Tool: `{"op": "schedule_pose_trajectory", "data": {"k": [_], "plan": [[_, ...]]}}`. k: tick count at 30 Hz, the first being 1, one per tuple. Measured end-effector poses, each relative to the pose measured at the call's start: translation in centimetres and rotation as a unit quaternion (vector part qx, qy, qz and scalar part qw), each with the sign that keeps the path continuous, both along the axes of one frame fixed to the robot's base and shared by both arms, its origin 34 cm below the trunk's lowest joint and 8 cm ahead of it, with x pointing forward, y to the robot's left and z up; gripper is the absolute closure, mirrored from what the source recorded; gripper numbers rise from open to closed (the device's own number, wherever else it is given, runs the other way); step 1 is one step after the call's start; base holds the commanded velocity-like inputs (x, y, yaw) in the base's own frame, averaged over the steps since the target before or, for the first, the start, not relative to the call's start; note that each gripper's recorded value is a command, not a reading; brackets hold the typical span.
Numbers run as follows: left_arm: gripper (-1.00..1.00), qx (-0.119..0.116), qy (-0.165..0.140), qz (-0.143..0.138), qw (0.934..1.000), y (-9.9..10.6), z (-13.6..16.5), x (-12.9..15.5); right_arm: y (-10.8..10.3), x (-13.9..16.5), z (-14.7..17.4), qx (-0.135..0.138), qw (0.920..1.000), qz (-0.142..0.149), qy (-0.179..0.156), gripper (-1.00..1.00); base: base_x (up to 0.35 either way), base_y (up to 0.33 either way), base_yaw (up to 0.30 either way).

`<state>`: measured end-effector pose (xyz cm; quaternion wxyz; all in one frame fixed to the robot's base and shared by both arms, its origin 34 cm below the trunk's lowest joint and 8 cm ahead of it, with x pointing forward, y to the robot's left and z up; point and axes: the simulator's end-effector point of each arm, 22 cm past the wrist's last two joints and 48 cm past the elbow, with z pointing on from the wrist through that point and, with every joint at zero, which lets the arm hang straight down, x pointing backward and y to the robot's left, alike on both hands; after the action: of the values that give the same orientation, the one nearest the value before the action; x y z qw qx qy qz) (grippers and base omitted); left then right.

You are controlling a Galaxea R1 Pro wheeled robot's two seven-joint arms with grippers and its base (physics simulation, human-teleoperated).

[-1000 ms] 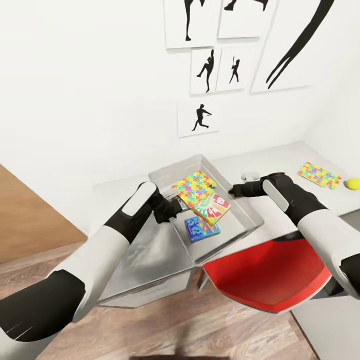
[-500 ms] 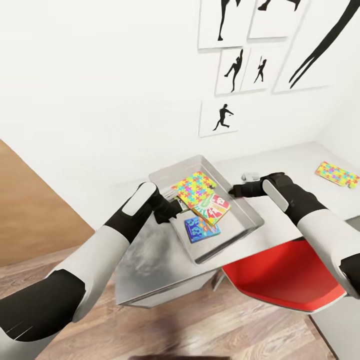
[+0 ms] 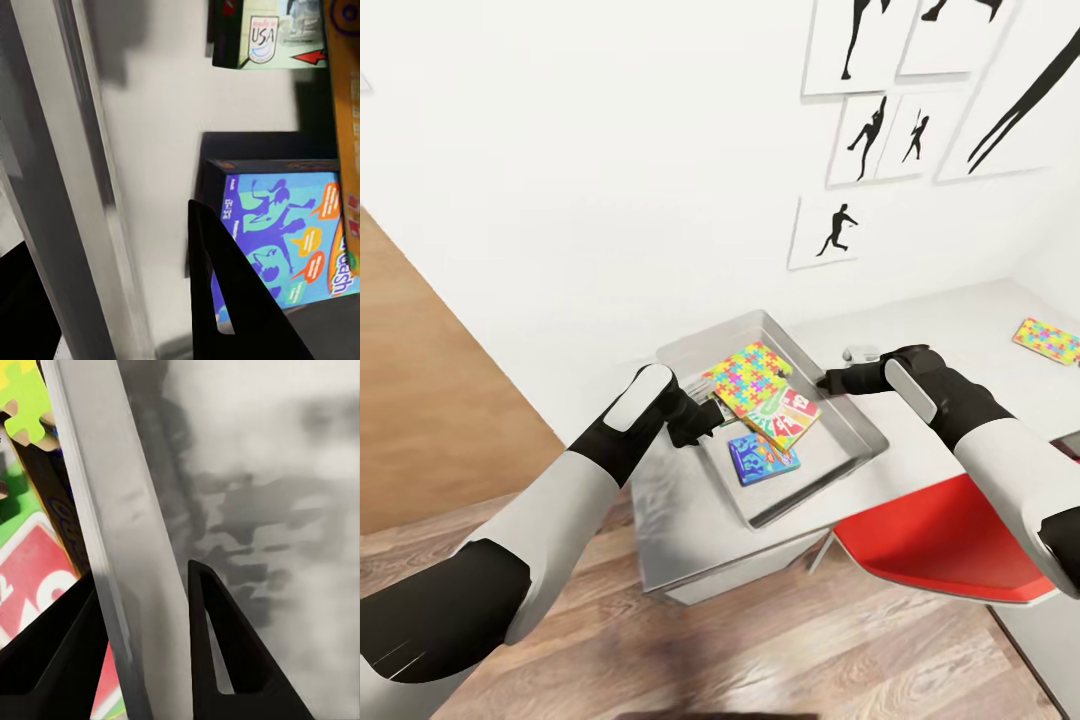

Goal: Put all the toys in the child's room - the three board games (two on the bed and one on the table), the two jigsaw puzzles on the table, and the tennis ball on the table - inside the toy box on the table in the child's room.

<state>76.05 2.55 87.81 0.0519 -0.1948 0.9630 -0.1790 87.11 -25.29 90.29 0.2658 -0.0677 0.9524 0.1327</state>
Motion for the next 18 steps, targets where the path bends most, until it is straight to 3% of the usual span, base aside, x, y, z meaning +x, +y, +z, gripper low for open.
{"op": "schedule_pose_trajectory", "data": {"k": [10, 18], "plan": [[1.0, 0.0, 0.0, 0.0, 1.0, -0.05, 0.02, 0.02, -0.04, 0.04, 0.04, 0.0, 1.0, 0.0, 0.0, 1.0, -0.036, 0.038, 0.0], [1.0, -0.001, 0.0, 0.0, 1.0, -0.06, 0.03, 0.03, -0.05, 0.06, 0.05, 0.0, 1.0, 0.0, 0.0, 1.0, -0.164, 0.178, 0.0]]}}
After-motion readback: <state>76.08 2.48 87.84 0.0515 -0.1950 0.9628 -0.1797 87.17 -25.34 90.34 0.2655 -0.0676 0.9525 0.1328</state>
